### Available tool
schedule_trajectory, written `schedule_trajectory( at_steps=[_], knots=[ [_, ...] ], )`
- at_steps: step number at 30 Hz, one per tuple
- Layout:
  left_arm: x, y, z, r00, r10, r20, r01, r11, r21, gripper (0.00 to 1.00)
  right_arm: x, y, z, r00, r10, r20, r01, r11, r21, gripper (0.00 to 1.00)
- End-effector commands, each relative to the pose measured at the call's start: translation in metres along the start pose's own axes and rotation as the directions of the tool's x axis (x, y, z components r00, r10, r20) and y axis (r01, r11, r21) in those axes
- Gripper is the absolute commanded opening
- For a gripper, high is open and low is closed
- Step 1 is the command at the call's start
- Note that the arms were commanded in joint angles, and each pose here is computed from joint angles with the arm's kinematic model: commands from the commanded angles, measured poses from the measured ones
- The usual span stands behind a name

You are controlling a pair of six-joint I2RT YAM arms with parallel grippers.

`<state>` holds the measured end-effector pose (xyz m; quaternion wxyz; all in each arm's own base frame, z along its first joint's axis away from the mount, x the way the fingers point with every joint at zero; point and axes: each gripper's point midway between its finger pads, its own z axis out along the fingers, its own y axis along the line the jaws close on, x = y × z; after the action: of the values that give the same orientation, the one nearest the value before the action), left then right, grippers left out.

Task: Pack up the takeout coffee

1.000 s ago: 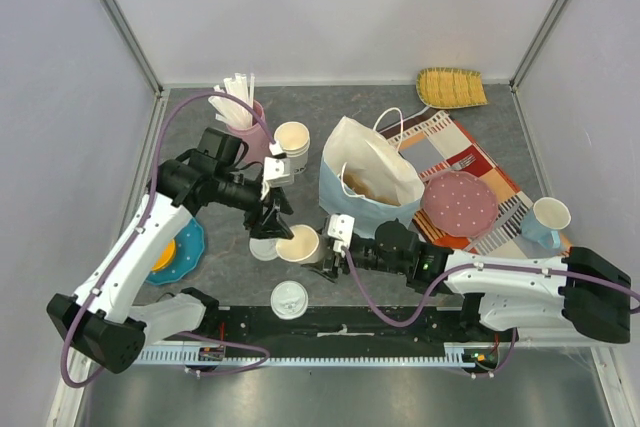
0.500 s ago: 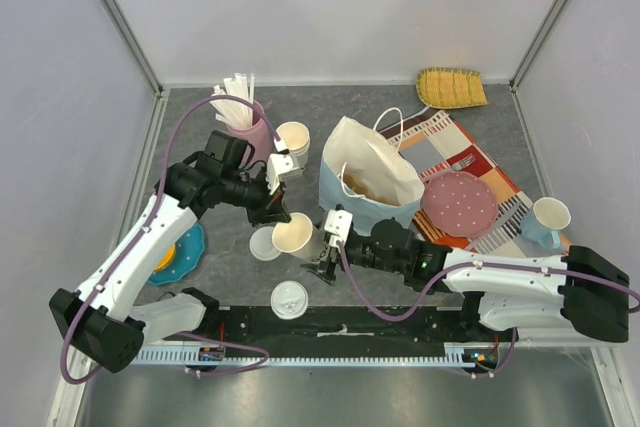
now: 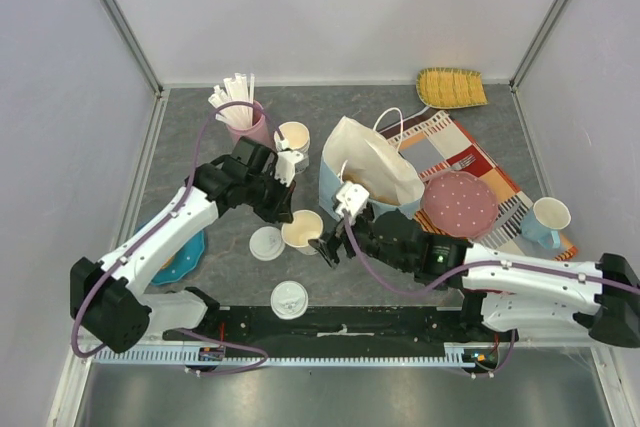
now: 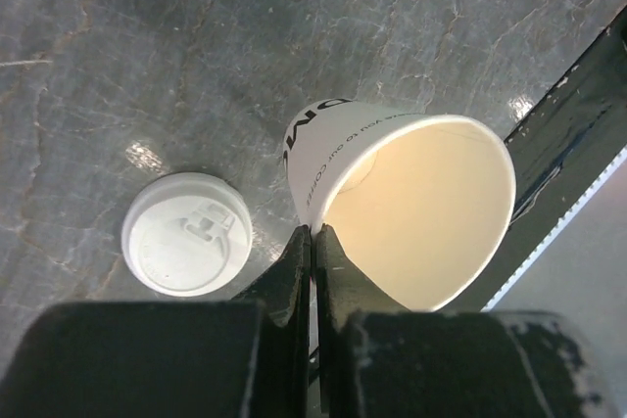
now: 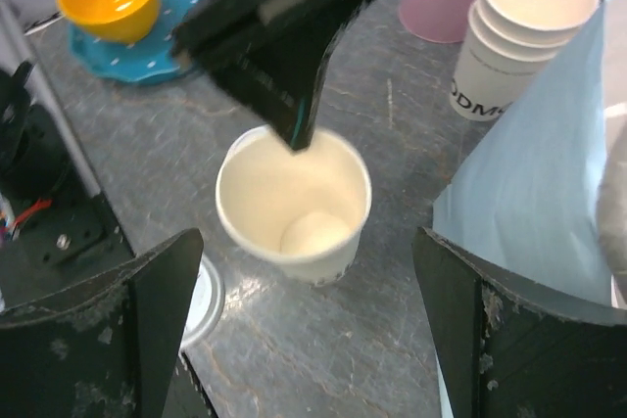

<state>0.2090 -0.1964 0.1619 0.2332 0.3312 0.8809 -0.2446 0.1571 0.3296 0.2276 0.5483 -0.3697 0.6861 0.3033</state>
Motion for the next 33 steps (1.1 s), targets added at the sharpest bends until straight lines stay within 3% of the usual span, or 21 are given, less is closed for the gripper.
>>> schedule_trajectory(
  at_steps=[1,3,6,9,13,15,18,21,25,31,33],
  knots=[
    [-0.005,-0.001,0.018,0.993,-0.121,0.015,0.122,0.991,-0.057,0.02,-0.002,-0.022,0.018,0.986,0.155,-0.06,-0.138,0.966,0.217,0.94],
    [0.002,-0.002,0.027,0.986,-0.163,-0.014,0.162,0.985,-0.051,0.02,-0.005,-0.023,0.024,0.973,0.221,-0.062,-0.198,0.944,0.263,0.89],
    [0.011,-0.001,0.036,0.975,-0.219,-0.04,0.217,0.974,-0.062,0.02,0.007,-0.023,0.034,0.965,0.231,-0.126,-0.185,0.935,0.302,0.81],
    [0.013,-0.001,0.041,0.973,-0.227,-0.048,0.224,0.973,-0.054,0.02,0.023,0.002,0.042,0.971,0.122,-0.205,-0.083,0.979,0.189,0.79],
    [0.01,-0.002,0.043,0.976,-0.213,-0.042,0.211,0.977,-0.039,0.02,0.039,0.033,0.047,0.978,0.011,-0.21,-0.016,1.0,-0.023,0.76],
    [0.009,-0.002,0.043,0.981,-0.192,-0.039,0.19,0.981,-0.033,0.02,0.053,0.046,0.04,0.967,-0.116,-0.227,0.08,0.983,-0.162,0.8],
    [0.008,-0.001,0.042,0.987,-0.157,-0.036,0.156,0.987,-0.03,0.02,0.04,0.061,0.032,0.962,-0.243,-0.127,0.195,0.93,-0.311,0.9],
    [0.008,-0.003,0.041,0.989,-0.141,-0.037,0.141,0.99,-0.016,0.02,0.039,0.059,0.031,0.924,-0.375,-0.08,0.324,0.876,-0.358,0.94],
    [0.009,-0.005,0.04,0.993,-0.108,-0.036,0.108,0.994,-0.01,0.02,0.071,0.054,0.032,0.855,-0.487,-0.179,0.382,0.825,-0.417,0.92],
    [0.006,-0.004,0.036,0.997,-0.073,-0.023,0.073,0.997,-0.014,0.02,0.104,0.046,0.03,0.764,-0.591,-0.257,0.428,0.764,-0.483,0.8],
    [0.006,-0.003,0.036,0.998,-0.064,-0.023,0.063,0.998,-0.015,0.02,0.109,0.044,0.031,0.739,-0.617,-0.271,0.441,0.746,-0.499,0.7]
  ],
)
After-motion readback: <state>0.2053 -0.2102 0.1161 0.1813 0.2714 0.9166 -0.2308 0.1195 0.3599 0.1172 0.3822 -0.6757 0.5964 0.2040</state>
